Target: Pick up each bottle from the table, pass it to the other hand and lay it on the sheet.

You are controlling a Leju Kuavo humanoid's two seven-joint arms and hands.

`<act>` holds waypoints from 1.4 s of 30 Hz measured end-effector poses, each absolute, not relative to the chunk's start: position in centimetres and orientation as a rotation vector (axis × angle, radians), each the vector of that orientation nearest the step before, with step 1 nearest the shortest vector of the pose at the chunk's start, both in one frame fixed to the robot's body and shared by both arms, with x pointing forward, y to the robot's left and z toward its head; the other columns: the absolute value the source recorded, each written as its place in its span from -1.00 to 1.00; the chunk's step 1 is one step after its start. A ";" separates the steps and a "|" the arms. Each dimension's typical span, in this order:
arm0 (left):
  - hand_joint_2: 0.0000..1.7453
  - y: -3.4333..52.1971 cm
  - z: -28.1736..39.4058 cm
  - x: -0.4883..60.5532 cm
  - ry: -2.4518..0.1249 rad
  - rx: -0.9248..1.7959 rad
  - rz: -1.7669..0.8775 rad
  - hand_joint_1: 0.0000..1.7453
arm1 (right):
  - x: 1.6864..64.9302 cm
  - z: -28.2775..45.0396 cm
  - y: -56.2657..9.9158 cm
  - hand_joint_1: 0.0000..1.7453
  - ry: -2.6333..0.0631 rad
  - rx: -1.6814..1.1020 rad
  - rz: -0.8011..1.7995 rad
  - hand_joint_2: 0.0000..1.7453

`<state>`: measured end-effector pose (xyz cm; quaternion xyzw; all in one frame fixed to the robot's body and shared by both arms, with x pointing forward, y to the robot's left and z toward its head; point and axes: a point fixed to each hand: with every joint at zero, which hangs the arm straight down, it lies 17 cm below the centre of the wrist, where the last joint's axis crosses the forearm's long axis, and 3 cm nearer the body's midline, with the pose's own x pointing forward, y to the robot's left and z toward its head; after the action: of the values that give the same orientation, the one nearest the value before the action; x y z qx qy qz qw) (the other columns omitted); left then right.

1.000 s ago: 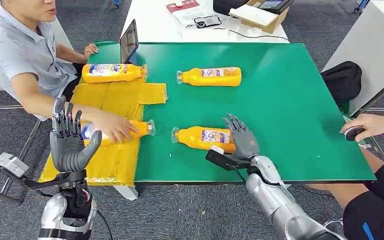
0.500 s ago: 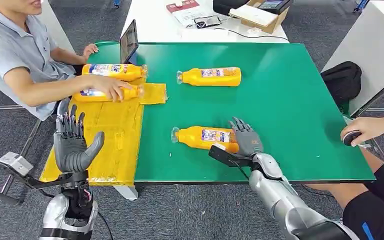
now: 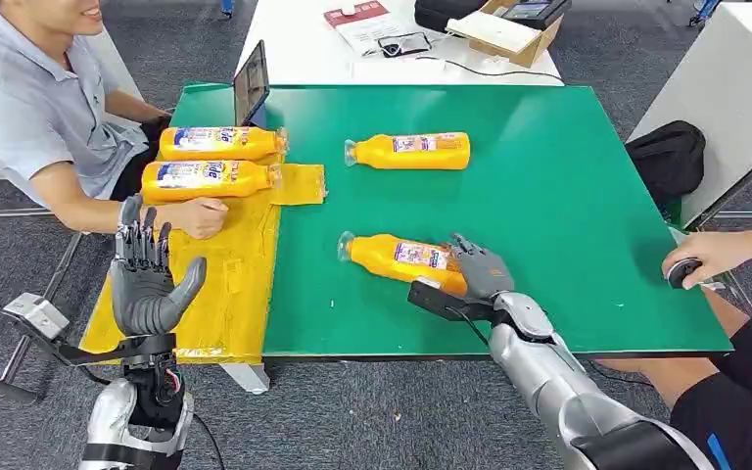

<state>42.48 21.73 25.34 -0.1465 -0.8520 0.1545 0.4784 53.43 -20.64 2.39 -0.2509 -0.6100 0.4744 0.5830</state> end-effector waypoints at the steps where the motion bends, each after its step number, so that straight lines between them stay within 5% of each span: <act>1: 1.00 21.8 25.3 42.5 -2.078 -0.358 0.378 -1.00 | 53.4 2.4 -20.6 0.96 -1.423 -0.576 1.106 1.00; 21: 1.00 21.7 23.8 42.1 -2.037 -0.366 0.386 -1.00 | 53.2 2.7 -20.7 1.00 -1.478 -0.463 0.969 1.00; 42: 1.00 17.4 17.8 41.5 -1.871 -0.350 0.248 -1.00 | 51.2 12.6 -18.7 1.00 -1.932 -0.303 0.416 1.00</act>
<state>41.54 17.42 17.82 -0.1495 -0.7982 0.1057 0.5739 51.22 -18.66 12.65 -0.1274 -0.8130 0.1751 0.5406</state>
